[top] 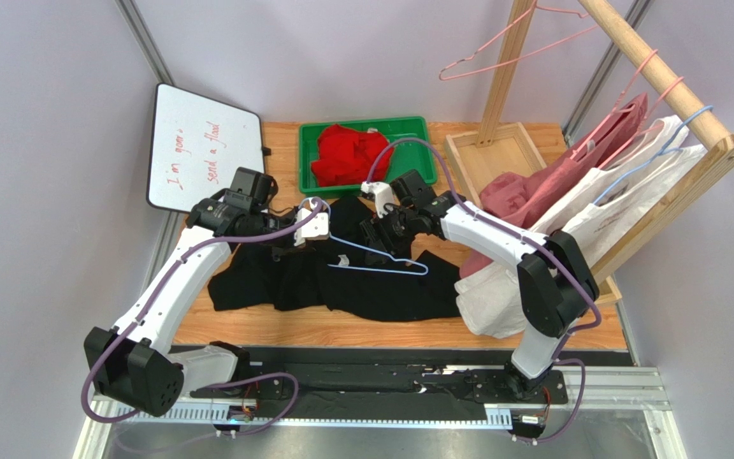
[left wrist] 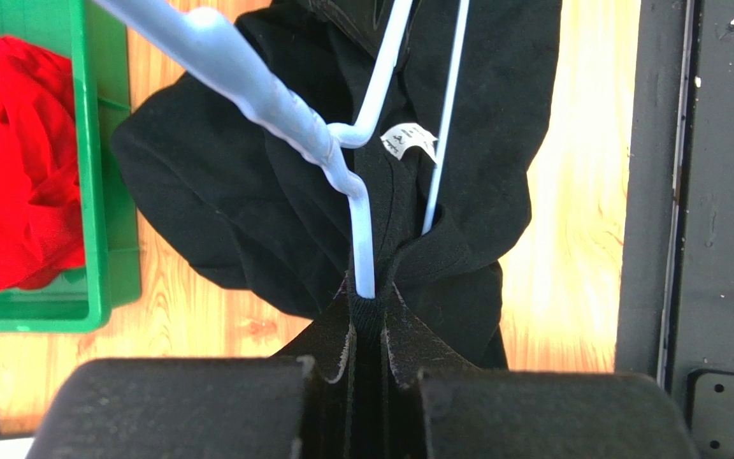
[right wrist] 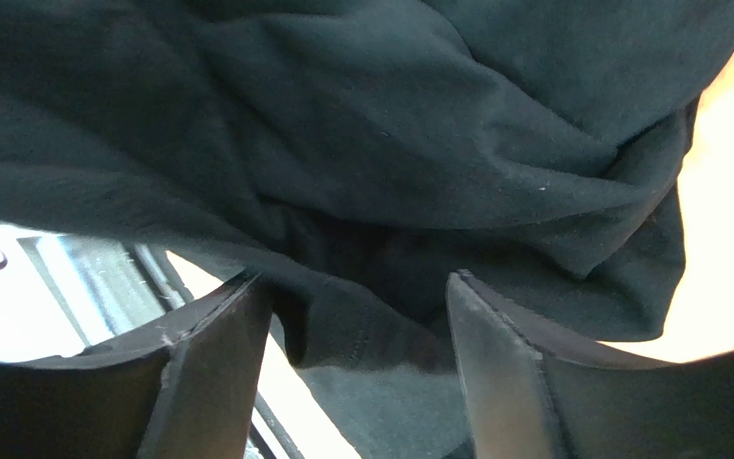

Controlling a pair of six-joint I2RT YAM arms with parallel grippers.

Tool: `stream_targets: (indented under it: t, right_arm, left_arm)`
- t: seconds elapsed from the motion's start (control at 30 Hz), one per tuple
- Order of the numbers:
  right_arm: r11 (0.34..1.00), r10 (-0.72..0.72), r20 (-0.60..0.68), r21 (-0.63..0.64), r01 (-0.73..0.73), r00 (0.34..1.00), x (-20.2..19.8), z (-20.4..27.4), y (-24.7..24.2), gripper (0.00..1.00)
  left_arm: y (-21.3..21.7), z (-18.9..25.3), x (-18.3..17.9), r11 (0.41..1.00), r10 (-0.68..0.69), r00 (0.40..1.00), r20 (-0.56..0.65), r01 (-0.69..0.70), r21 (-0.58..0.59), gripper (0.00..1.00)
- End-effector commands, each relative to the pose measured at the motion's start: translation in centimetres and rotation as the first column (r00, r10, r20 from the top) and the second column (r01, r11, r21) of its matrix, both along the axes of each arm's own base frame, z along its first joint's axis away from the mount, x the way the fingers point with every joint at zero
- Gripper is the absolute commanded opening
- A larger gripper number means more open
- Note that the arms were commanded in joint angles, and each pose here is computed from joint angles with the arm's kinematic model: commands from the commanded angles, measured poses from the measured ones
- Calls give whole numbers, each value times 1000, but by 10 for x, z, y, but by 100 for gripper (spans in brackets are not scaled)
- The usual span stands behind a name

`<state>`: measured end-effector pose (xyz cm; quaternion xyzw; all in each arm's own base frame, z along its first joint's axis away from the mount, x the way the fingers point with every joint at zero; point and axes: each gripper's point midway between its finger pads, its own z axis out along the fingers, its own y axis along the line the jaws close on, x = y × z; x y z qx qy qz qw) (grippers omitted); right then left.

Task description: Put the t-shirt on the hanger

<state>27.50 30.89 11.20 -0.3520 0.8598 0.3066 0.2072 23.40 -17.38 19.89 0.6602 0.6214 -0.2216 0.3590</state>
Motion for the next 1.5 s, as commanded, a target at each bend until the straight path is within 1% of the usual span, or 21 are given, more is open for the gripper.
stream_targets:
  t: [0.0, 0.03, 0.13, 0.17, 0.2, 0.23, 0.27, 0.33, 0.47, 0.5, 0.7, 0.8, 0.93, 1.0, 1.2, 1.27, 1.3, 1.33, 1.37, 1.43, 1.47]
  right_arm:
    - [995, -63, 24, -79, 65, 998, 9, -10, -4, 66]
    - [992, -75, 28, -99, 78, 997, 11, -12, -9, 64]
    - [979, -147, 30, -140, 150, 989, 22, -15, -33, 45]
    - [975, -162, 38, -147, 166, 986, 25, -14, -39, 26]
    - [971, -179, 50, -155, 184, 983, 27, -10, -48, 14]
    - [965, -201, 51, -160, 207, 978, 31, -10, -58, 3]
    - [965, -184, 64, -180, 193, 981, 31, -13, -66, 0]
    - [957, -204, 80, -192, 216, 976, 35, -11, -82, 0]
    - [951, -212, 93, -211, 228, 973, 34, -10, -104, 0]
    - [952, -206, 91, -212, 221, 974, 32, -11, -108, 0]
    - [966, -179, 117, -166, 197, 977, 33, 12, -108, 0]
    - [981, -148, 124, -106, 161, 981, 31, 30, -98, 0]
    - [995, -100, 210, 0, 102, 973, 41, 74, -76, 0]
    - [998, -67, 241, 33, 61, 968, 40, 89, -66, 0]
    - [988, 89, 320, 92, -125, 943, 20, 119, -30, 0]
    - [980, 144, 317, 87, -180, 937, 12, 120, -27, 9]
    - [973, 166, 323, 102, -209, 932, 9, 127, -24, 16]
    - [967, 192, 331, 97, -235, 924, 7, 130, -24, 33]
    - [963, 217, 320, 85, -256, 922, 1, 129, -28, 41]
    - [949, 257, 377, 74, -305, 890, 1, 141, -29, 55]
    - [943, 266, 400, 83, -323, 877, -2, 149, -29, 57]
  left_arm:
    - [-1, 10, 0, 999, 25, 999, 36, -24, -23, 0]
    - [1, 11, -1, 999, 37, 999, 36, -36, -22, 0]
    - [9, 11, -1, 995, 98, 995, 36, -98, 2, 0]
    - [16, 9, 0, 991, 128, 991, 41, -129, 24, 0]
    - [20, 9, 0, 989, 147, 988, 43, -148, 26, 0]
    - [27, 8, 0, 982, 188, 981, 42, -189, 24, 0]
    - [35, 6, 4, 971, 233, 971, 47, -235, 38, 0]
    - [47, 4, 13, 951, 302, 950, 80, -305, 43, 0]
    - [74, -4, 33, 892, 415, 893, 174, -437, 113, 0]
    - [77, -4, 39, 883, 429, 881, 200, -455, 112, 0]
    - [90, -22, 55, 841, 469, 857, 214, -507, 187, 0]
    - [79, -25, 50, 886, 390, 903, 183, -422, 192, 0]
    - [58, -28, 43, 931, 297, 945, 136, -319, 178, 0]
    - [48, -25, 47, 941, 272, 953, 135, -293, 170, 0]
    - [0, 6, 62, 970, 236, 964, 123, -242, 38, 0]
    - [-17, 20, 62, 978, 210, 972, 109, -208, -26, 0]
    - [-24, 28, 61, 982, 188, 976, 109, -184, -50, 0]
    - [-31, 33, 57, 985, 159, 982, 100, -151, -78, 0]
    - [-34, 36, 57, 986, 147, 984, 104, -138, -88, 0]
    - [-38, 40, 54, 988, 120, 987, 108, -108, -109, 0]
    - [-39, 40, 54, 988, 113, 988, 110, -100, -116, 0]
